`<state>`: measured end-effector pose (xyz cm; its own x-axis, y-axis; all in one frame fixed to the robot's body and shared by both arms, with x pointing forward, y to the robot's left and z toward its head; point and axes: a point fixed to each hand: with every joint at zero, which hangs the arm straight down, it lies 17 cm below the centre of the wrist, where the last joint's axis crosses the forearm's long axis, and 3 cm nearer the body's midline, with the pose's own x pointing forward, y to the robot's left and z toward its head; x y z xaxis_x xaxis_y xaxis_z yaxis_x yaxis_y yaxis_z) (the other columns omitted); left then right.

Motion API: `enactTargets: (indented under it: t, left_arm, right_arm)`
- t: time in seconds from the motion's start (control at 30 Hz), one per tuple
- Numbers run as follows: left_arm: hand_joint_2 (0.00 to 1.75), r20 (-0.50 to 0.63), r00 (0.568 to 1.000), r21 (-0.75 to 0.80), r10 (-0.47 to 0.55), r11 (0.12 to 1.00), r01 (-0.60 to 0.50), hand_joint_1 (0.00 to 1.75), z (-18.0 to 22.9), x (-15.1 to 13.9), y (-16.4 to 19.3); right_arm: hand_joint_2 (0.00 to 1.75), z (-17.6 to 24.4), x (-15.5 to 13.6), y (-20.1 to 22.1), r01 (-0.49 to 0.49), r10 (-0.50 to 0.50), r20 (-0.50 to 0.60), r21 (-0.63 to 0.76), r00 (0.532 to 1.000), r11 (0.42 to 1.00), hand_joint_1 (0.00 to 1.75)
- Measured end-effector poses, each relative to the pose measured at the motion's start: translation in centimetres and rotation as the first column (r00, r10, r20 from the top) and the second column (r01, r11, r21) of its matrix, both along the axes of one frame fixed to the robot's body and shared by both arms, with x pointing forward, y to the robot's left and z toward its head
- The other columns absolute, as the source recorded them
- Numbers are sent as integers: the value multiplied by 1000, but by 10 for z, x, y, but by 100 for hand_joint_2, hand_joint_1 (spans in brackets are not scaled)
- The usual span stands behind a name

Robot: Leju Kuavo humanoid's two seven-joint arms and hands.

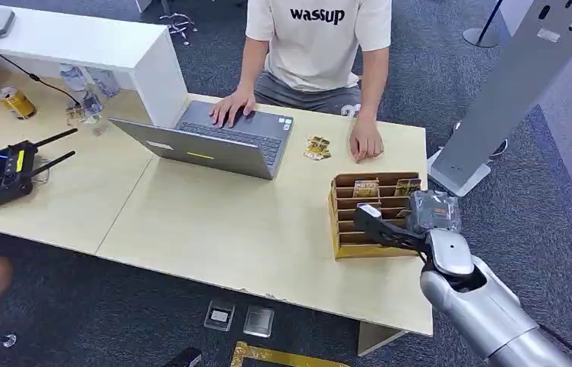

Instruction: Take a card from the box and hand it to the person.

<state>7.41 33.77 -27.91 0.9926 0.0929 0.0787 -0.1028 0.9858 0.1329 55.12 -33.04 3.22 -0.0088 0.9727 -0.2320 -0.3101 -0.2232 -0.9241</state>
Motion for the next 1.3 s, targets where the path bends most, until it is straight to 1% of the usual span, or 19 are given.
enactTargets:
  t: [0.1, 0.17, 0.2, 0.23, 0.27, 0.5, 0.6, 0.7, 0.83, 0.87, 0.9, 0.97, 1.07, 1.2, 1.3]
  left_arm:
    - [0, 0, 1000, 0, 0, 1000, 0, 0, 0, 0, 0]
    - [0, 0, 1000, 1, 0, 1000, 0, 0, 0, 0, 1]
    - [0, 0, 1000, 1, 0, 1000, 0, 0, 0, 0, 1]
    - [175, 4, 1000, -3, -1, 1000, 1, 0, 0, 1, 0]
    - [175, 14, 1000, -6, -3, 1000, 3, 0, 0, 2, -1]
    - [175, 46, 999, -13, -18, 1000, 18, 0, 1, 8, 0]
    - [175, 23, 1000, 0, -2, 1000, 2, 0, 1, 4, 4]
    - [175, 8, 1000, 8, 3, 1000, -3, 0, 0, 0, 7]
    - [175, -7, 1000, 15, 10, 1000, -10, 0, 0, -3, 10]
    - [175, -11, 1000, 18, 11, 1000, -11, 0, 0, -3, 11]
    - [175, -13, 1000, 21, 12, 1000, -12, 0, 0, -4, 12]
    - [175, -16, 1000, 25, 17, 1000, -17, 0, 0, -5, 14]
    - [175, -21, 1000, 31, 22, 999, -22, 0, 0, -7, 15]
    - [175, -22, 999, 32, 24, 999, -24, 0, 0, -7, 15]
    - [175, -22, 999, 31, 24, 999, -23, 0, 0, -7, 15]
  right_arm:
    - [175, 1, 1, 0, 1, -1, 3, 3, 1000, 1000, 136]
    - [175, 1, 1, 0, 2, -2, 3, 4, 1000, 1000, 145]
    - [175, 1, 1, 0, 2, -2, 3, 4, 1000, 1000, 145]
    - [175, 1, 1, 0, 4, -4, 3, 4, 1000, 1000, 145]
    - [175, 1, 1, -1, 6, -6, 3, 5, 1000, 1000, 148]
    - [175, 1, 1, -1, 14, -14, 4, 13, 1000, 1000, 148]
    - [175, 3, 1, 0, 15, -15, 5, 23, 1000, 1000, 148]
    - [175, 5, 1, 0, 42, -42, -9, 50, 999, 998, 148]
    - [175, 24, 3, 3, 83, -80, -27, 95, 996, 992, 148]
    - [175, 35, 5, 6, 82, -81, -15, 109, 997, 991, 148]
    - [175, 46, 8, 8, 79, -79, 1, 115, 997, 990, 148]
    - [175, 73, 13, 19, 42, -50, 54, 140, 997, 989, 148]
    - [175, 124, 18, 40, -36, 4, 170, 183, 985, 982, 148]
    - [175, 191, 12, 72, -156, 78, 342, 207, 936, 966, 148]
    - [175, 222, 1, 92, -233, 123, 450, 198, 885, 952, 148]
